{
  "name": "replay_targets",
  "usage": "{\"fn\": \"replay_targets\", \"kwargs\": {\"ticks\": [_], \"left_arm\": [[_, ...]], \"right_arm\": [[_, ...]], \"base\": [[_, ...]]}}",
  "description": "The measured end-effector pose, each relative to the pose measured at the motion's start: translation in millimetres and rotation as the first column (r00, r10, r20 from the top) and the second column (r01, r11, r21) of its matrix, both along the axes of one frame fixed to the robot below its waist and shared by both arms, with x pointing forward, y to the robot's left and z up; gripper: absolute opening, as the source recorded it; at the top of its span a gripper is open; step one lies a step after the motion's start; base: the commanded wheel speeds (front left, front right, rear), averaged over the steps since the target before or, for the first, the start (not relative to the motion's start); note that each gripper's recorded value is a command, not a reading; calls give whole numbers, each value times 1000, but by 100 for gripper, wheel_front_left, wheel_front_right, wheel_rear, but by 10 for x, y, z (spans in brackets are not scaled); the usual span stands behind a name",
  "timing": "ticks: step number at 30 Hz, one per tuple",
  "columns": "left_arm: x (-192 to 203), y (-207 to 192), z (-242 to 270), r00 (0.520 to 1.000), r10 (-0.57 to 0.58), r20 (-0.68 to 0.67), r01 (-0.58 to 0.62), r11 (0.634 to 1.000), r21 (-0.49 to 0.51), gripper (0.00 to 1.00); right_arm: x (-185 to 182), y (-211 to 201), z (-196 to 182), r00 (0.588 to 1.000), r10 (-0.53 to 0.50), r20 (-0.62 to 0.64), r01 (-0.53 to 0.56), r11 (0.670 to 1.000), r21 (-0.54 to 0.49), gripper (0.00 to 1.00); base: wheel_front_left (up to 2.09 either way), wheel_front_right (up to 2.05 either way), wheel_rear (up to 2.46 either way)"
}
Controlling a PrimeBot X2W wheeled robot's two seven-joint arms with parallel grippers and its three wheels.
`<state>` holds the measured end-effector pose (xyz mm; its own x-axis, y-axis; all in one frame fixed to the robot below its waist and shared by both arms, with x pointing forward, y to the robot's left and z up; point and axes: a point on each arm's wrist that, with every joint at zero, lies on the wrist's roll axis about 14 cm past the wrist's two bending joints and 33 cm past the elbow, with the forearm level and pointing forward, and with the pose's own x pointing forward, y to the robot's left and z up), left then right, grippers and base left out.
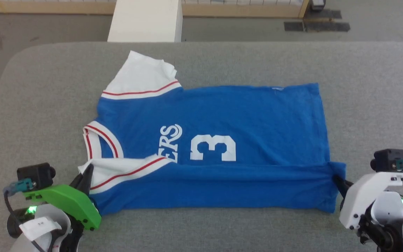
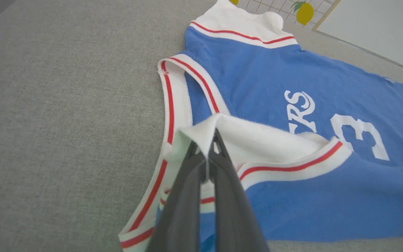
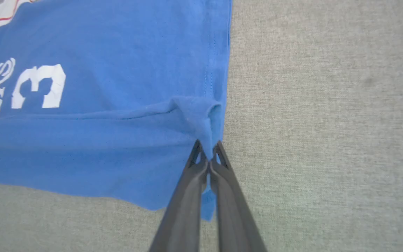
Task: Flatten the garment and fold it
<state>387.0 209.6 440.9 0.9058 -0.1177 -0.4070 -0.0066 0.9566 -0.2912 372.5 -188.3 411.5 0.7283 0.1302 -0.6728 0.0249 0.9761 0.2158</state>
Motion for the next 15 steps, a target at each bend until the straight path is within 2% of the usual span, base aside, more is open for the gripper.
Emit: {"fn": "replay_targets", "kwargs": {"ticks": [8, 10, 11, 12, 15], "left_arm": [[148, 55, -464, 996, 7, -94, -7, 1000, -4, 0], [159, 76, -536, 994, 16, -111, -16, 1000, -6, 0], [169, 86, -540, 994, 22, -108, -23, 1000, -9, 38], [175, 94, -547, 994, 26, -109, -28, 1000, -13, 100], [187, 144, -508, 995, 43, -95, -45, 999, -12, 100]], "right_arm": [[78, 100, -404, 991, 28, -127, -26, 1000, 12, 0], [111, 122, -427, 990, 36, -135, -34, 999, 13, 44], [124, 128, -426, 990, 38, -133, -36, 999, 13, 100], [136, 133, -417, 991, 39, -130, -37, 999, 14, 100], [165, 173, -353, 995, 36, -97, -32, 999, 36, 100]], "base": [[0, 0, 0], [0, 0, 0], [0, 0, 0], [0, 0, 0], [0, 0, 0]]}}
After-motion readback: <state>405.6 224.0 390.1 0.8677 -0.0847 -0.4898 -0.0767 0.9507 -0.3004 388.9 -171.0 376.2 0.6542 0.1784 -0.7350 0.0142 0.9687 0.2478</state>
